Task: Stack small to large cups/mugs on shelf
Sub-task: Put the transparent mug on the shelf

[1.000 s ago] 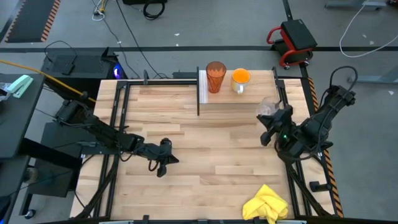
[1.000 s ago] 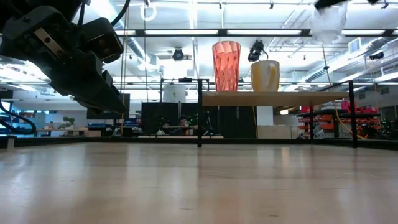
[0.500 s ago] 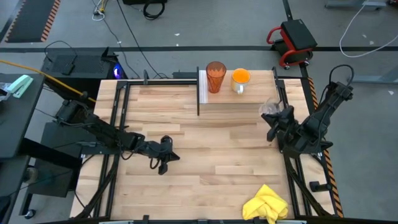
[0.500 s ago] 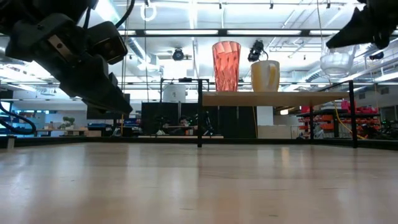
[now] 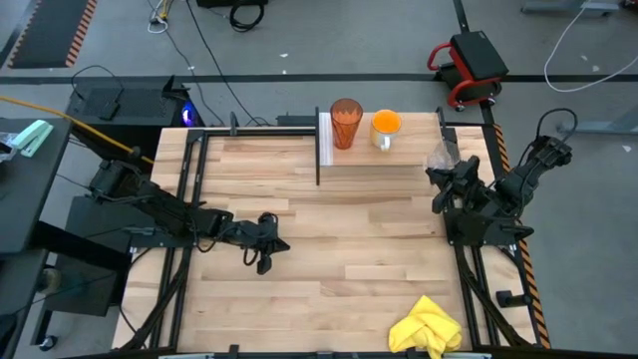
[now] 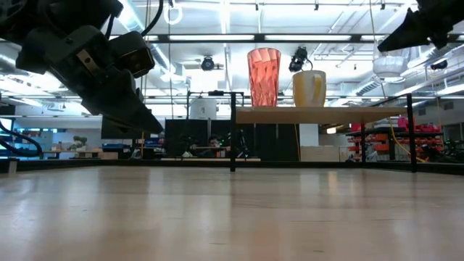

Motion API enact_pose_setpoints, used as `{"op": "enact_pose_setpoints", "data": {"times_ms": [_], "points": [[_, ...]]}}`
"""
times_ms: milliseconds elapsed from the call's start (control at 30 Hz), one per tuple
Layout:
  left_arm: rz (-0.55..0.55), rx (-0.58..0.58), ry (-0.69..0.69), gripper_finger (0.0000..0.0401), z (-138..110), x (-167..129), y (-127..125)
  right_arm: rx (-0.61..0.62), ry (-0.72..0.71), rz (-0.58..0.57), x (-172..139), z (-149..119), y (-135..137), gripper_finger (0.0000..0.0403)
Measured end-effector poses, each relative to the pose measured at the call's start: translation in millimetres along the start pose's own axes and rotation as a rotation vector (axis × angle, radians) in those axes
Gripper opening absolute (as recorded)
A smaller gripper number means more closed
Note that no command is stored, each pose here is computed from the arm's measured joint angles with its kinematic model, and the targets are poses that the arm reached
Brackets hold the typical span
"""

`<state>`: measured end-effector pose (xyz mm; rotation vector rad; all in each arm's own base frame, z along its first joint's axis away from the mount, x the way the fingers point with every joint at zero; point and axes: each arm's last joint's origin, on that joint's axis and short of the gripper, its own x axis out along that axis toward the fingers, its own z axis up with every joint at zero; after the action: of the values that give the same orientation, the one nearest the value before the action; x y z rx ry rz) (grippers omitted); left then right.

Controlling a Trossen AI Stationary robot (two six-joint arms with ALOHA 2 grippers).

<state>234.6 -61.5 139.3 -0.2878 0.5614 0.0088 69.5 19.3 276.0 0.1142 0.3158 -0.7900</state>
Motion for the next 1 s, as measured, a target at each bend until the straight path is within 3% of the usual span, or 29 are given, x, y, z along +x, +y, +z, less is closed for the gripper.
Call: {"op": "enact_pose_setpoints", "data": {"times_ms": [467,1000], "points": [[0.007,0.009,-0.008,0.0015,2,0,2,-0.004,0.041,-0.015,3,28,3,0.0007],[0.006,0.008,-0.01,0.0014,2,0,2,-0.014,0.124,-0.04,30,49,-4,0.0007]]}}
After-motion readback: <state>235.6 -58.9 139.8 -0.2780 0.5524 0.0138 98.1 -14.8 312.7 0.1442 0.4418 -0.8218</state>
